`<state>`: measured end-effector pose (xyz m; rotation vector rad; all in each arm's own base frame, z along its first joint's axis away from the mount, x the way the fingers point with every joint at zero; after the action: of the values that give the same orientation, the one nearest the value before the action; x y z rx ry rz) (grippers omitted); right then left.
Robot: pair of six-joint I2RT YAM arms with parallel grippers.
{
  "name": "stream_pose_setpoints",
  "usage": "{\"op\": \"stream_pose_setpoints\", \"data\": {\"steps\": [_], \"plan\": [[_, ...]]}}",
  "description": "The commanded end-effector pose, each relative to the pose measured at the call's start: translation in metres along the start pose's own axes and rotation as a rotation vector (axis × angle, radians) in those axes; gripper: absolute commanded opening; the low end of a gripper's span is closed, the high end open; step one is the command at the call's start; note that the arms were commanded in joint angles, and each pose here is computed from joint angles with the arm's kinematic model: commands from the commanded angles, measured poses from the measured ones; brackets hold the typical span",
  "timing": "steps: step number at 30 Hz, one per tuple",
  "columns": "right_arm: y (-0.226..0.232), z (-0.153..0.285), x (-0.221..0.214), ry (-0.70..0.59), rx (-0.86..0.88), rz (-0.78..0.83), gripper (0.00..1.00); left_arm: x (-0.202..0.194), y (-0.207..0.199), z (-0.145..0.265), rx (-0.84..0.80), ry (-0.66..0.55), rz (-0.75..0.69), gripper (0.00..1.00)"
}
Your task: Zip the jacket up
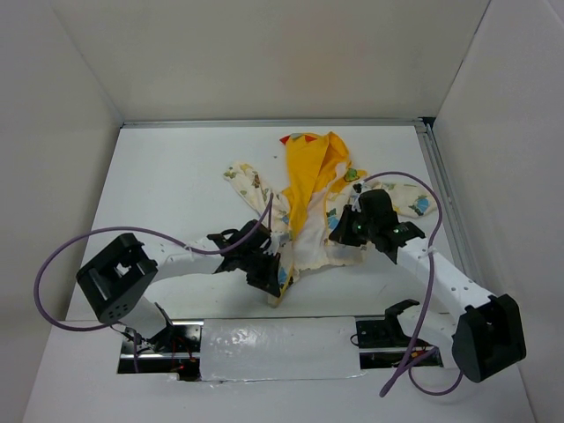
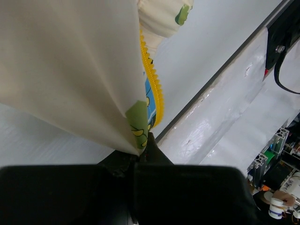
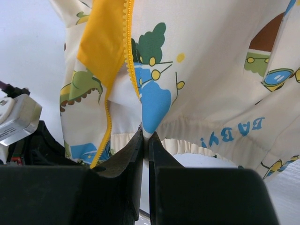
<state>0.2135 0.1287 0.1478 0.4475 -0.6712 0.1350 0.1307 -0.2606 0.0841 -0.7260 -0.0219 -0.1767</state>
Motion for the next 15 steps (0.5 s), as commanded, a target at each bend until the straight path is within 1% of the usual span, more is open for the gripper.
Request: {"op": "stream_pose_setpoints", "data": {"steps": [1, 6, 7, 11, 12, 13, 15], "plan": [[0.005, 0.008, 0.005, -0.044, 0.065, 0.062, 0.00, 0.006, -0.016, 0.000, -0.067, -0.006, -0.060, 0.00], [0.013, 0.015, 0.007, -0.090, 0.168, 0.134, 0.00, 0.021, -0.047, 0.014, -0.153, -0.046, -0.132, 0.00], [0.013, 0.016, 0.009, -0.110, 0.177, 0.142, 0.00, 0.028, -0.059, 0.020, -0.178, -0.068, -0.146, 0.00], [0.018, 0.024, 0.014, -0.201, 0.275, 0.154, 0.00, 0.051, -0.095, 0.044, -0.244, -0.189, -0.175, 0.00], [0.018, 0.028, 0.011, -0.220, 0.311, 0.153, 0.00, 0.059, -0.099, 0.047, -0.235, -0.233, -0.173, 0.00], [0.021, 0.031, 0.018, -0.275, 0.343, 0.176, 0.00, 0.069, -0.108, 0.055, -0.248, -0.271, -0.165, 0.00], [0.026, 0.041, 0.018, -0.346, 0.422, 0.223, 0.00, 0.081, -0.115, 0.064, -0.252, -0.315, -0.139, 0.00]]}}
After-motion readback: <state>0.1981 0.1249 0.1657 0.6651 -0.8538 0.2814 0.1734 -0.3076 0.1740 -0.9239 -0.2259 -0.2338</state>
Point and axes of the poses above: each gripper's point midway between its finger pads, its own z axis back along the fingers, its own y axis along the line the jaws close on, x = y × z, the point moved 6 cm from there along z, back along the fingers, and after that the axes turned 13 degrees about z, right-handed, at the moved point
